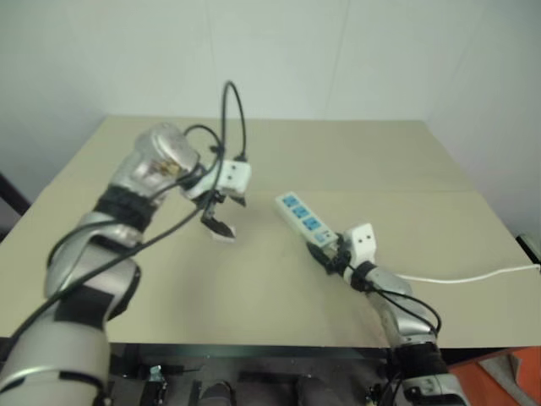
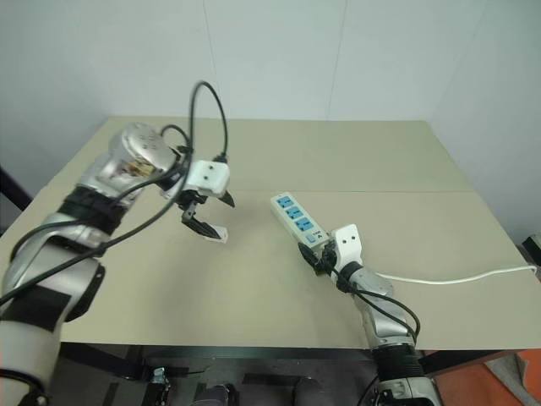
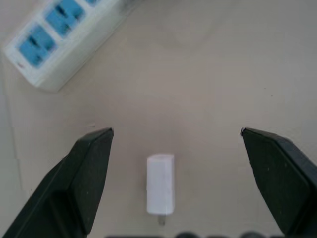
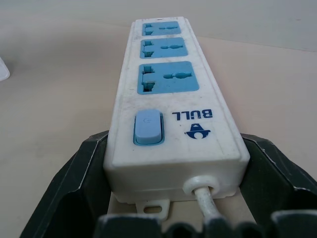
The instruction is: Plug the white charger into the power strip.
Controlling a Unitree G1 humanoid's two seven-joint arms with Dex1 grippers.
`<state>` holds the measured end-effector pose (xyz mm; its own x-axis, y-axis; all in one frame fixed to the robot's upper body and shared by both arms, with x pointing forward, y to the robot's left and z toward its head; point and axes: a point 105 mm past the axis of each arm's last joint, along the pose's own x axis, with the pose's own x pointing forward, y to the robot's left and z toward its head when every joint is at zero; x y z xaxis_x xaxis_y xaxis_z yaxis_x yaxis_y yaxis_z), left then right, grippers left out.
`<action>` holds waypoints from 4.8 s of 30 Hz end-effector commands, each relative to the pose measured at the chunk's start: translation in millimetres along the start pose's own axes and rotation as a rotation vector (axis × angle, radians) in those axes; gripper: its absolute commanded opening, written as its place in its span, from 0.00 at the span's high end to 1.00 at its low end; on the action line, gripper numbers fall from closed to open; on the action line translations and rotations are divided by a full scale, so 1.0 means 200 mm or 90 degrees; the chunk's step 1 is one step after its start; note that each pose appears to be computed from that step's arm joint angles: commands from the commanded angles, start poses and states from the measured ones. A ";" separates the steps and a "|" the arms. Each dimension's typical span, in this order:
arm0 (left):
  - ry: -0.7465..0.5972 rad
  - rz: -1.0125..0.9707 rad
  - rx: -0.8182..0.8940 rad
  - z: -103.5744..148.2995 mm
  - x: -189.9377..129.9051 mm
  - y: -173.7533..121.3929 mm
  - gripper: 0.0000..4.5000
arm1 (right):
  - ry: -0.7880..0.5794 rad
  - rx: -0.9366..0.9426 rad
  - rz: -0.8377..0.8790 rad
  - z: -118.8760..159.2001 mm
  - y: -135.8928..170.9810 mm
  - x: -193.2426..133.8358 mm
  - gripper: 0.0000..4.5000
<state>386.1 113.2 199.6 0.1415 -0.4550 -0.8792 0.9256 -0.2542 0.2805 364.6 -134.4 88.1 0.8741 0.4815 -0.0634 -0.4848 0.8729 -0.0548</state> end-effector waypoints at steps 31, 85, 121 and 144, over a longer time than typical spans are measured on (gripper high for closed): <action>0.288 -0.012 0.057 -0.07 0.27 0.10 0.00 | 0.038 0.018 -0.005 -0.06 0.04 0.00 0.24; -0.710 -0.007 -0.228 0.05 0.11 -0.23 0.78 | 0.089 -0.167 0.605 -0.02 0.45 0.08 0.24; -0.573 -0.056 -0.272 -0.06 0.27 -0.27 0.78 | 0.114 -0.188 0.579 -0.07 0.43 0.07 0.24; -0.490 -0.026 -0.272 -0.25 0.41 -0.41 0.78 | 0.111 -0.191 0.580 -0.08 0.44 0.07 0.24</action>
<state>345.1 111.8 120.3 -0.0641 -0.9782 -0.1976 0.9969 -0.0720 0.0327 338.4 -50.0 78.8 0.1759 0.9347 -0.3088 -0.9758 0.1240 -0.1803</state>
